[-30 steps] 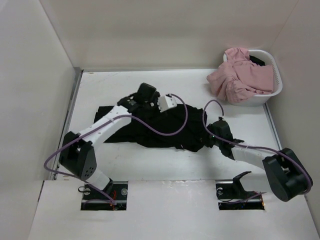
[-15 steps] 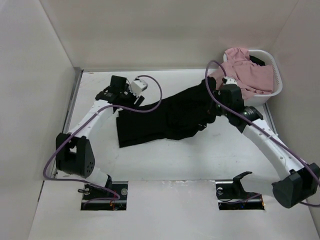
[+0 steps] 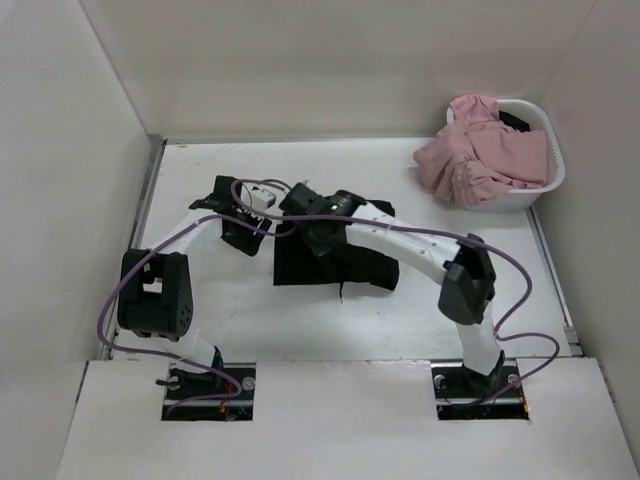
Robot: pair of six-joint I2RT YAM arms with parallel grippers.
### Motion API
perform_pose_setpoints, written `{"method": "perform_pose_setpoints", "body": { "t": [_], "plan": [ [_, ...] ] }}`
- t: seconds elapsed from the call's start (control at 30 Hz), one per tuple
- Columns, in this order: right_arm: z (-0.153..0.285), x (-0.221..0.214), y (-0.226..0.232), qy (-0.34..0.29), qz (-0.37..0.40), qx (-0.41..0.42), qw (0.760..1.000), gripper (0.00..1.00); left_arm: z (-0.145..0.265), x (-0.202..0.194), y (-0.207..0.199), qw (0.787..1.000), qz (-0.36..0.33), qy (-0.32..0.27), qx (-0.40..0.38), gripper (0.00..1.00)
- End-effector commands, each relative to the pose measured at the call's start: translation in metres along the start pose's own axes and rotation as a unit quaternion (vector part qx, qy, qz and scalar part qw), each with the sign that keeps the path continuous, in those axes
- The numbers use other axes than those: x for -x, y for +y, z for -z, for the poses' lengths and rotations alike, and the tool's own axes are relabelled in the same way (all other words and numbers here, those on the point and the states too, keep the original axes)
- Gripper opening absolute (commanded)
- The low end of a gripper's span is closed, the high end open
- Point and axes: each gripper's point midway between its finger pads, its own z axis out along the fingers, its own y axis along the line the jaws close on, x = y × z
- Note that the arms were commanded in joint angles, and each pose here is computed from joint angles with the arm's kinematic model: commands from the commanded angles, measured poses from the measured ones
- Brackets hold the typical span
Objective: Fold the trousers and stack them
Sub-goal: Fold the trousers
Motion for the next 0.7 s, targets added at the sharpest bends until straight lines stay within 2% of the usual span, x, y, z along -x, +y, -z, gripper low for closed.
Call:
{"method": "perform_pose_setpoints", "body": {
  "t": [0.0, 0.1, 0.17, 0.2, 0.23, 0.3, 0.33, 0.37, 0.4, 0.47, 0.53, 0.6, 0.67],
  "plan": [
    [0.017, 0.014, 0.006, -0.008, -0.012, 0.007, 1.0, 0.11, -0.005, 0.019, 0.009, 0.999, 0.037, -0.034, 0.0, 0.59],
    [0.01, 0.042, 0.04, -0.048, -0.047, 0.063, 0.996, 0.21, -0.015, 0.018, 0.018, 0.998, 0.054, -0.031, 0.0, 0.59],
    [0.005, 0.058, 0.055, -0.073, -0.072, 0.09, 0.991, 0.23, -0.02, 0.02, 0.023, 0.998, 0.059, -0.03, -0.002, 0.58],
    [0.004, 0.068, 0.061, -0.086, -0.091, 0.102, 0.987, 0.27, -0.022, 0.021, 0.027, 0.998, 0.062, -0.031, -0.002, 0.58],
    [0.002, 0.077, 0.065, -0.099, -0.108, 0.111, 0.983, 0.4, -0.023, 0.022, 0.03, 0.997, 0.066, -0.031, -0.002, 0.58],
    [0.009, 0.093, 0.079, -0.122, -0.12, 0.154, 0.973, 0.56, -0.022, 0.026, 0.037, 0.997, 0.072, -0.036, 0.0, 0.58],
    [0.02, 0.1, 0.09, -0.135, -0.115, 0.189, 0.966, 0.69, -0.021, 0.027, 0.04, 0.997, 0.075, -0.037, 0.002, 0.58],
    [0.037, 0.107, 0.098, -0.149, -0.108, 0.227, 0.956, 0.94, -0.018, 0.03, 0.045, 0.996, 0.075, -0.041, 0.006, 0.58],
    [0.058, 0.112, 0.106, -0.17, -0.097, 0.262, 0.945, 1.0, -0.013, 0.033, 0.052, 0.996, 0.076, -0.047, 0.012, 0.58],
    [0.104, 0.117, 0.11, -0.221, -0.091, 0.309, 0.92, 1.0, -0.001, 0.039, 0.069, 0.994, 0.08, -0.061, 0.031, 0.59],
    [0.134, 0.11, 0.092, -0.262, -0.116, 0.318, 0.904, 1.0, 0.021, 0.05, 0.087, 0.992, 0.085, -0.081, 0.054, 0.57],
    [0.129, 0.091, 0.043, -0.269, -0.194, 0.276, 0.902, 1.0, 0.054, 0.071, 0.094, 0.986, 0.081, -0.121, 0.074, 0.57],
    [0.096, 0.056, -0.014, -0.248, -0.284, 0.214, 0.901, 1.0, 0.089, 0.094, 0.079, 0.981, 0.064, -0.166, 0.074, 0.6]
  ]
}}
